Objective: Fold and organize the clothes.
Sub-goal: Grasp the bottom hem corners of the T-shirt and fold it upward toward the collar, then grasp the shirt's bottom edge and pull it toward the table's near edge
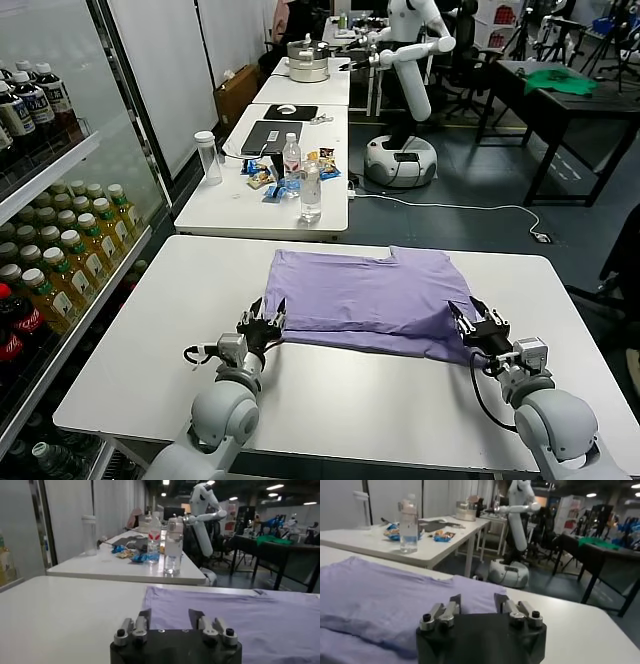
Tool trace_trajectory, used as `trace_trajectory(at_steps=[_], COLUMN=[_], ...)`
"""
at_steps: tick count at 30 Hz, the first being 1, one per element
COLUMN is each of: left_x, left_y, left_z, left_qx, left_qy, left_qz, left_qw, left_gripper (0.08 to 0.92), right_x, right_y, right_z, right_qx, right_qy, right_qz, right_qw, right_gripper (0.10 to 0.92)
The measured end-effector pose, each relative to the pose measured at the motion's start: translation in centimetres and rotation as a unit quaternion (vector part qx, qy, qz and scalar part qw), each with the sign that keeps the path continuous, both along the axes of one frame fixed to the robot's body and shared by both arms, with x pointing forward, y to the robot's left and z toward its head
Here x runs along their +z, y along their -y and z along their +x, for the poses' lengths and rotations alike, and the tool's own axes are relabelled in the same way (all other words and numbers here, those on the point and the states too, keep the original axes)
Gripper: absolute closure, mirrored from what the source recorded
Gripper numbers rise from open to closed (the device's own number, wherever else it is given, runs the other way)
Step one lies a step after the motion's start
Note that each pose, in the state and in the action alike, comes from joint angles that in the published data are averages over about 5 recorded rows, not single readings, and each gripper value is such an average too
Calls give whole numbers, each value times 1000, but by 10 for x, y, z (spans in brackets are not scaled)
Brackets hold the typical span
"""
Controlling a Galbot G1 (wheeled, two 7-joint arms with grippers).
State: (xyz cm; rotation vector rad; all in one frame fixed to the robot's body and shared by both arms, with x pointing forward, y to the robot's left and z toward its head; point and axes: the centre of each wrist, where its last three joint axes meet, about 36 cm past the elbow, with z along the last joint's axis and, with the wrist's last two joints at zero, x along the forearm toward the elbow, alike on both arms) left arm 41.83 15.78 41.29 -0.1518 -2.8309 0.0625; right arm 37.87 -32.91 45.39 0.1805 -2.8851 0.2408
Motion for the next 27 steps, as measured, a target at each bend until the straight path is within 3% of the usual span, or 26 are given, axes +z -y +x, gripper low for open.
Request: trace_trajectory(at_steps=[6, 16, 22, 27], left_x=[-8, -21, -26, -28], left_y=[5, 3, 2, 2], left_z=[-7, 2, 2, 1], left_qx=[-1, 14, 20, 16], left_qy=[-19, -42, -52, -60], left_qz=[-1, 26, 35, 33], left_qw=[1000, 999, 998, 998], left_gripper=[186, 177, 265, 403], right_x=[-7, -31, -40, -43], right_y=[6, 13, 15, 15], right_z=[-10, -13, -14, -14], right_qx=[-29, -66, -72, -72], right_qy=[-26, -89, -111, -119], right_qz=[-5, -1, 6, 12], right_qw=[999, 994, 991, 990], right_gripper=[208, 200, 238, 389])
